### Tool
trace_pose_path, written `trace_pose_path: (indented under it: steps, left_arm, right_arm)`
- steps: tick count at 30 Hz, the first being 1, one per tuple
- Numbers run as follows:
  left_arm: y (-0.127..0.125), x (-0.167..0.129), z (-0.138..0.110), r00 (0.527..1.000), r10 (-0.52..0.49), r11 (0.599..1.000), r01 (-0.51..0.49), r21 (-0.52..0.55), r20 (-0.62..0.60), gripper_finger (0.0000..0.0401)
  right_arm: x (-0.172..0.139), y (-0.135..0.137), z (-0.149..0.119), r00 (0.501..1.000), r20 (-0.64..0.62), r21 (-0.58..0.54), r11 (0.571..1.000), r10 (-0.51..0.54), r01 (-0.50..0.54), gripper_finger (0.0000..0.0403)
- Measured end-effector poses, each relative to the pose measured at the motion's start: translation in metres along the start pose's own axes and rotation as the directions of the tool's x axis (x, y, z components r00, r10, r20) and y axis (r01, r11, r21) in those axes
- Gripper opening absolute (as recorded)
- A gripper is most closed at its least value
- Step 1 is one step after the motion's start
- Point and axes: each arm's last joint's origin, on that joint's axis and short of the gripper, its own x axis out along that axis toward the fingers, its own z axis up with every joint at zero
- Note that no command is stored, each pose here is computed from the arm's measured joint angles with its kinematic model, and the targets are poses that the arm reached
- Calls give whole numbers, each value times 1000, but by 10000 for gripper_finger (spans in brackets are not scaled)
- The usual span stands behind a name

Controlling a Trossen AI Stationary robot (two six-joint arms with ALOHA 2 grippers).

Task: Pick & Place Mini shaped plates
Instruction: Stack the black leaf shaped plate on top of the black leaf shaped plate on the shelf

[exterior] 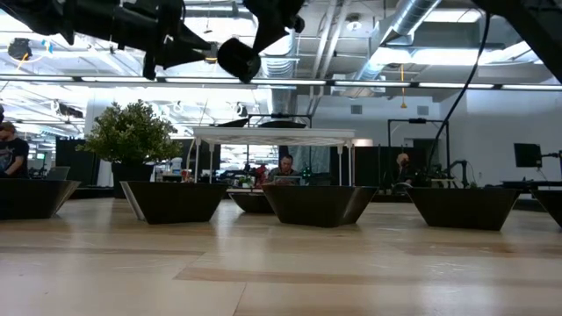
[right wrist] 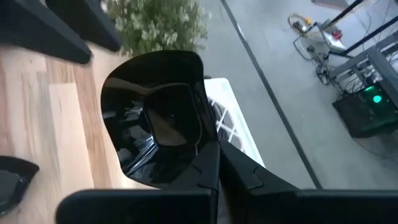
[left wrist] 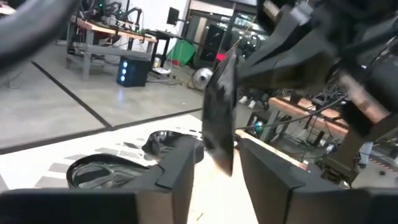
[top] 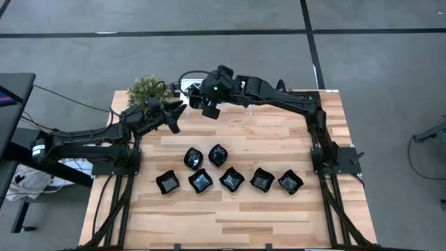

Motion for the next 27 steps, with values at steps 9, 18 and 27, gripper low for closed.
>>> trace_pose_path:
  steps: [9,18,27]
  left_arm:
    - [-2,0,4,999,-5,1000,6,-24,43,215]
    - [-10,-2,13,990,-6,1000,6,0,138,227]
    - [-33,0,48,976,40,974,-86,210,214,228]
  right_arm:
    - [0,-1,5,999,51,48,999,-11,8,0]
    - [1,-2,4,999,45,75,997,-15,11,0]
    - [4,-11,-1,995,-11,95,991,-98,98,0]
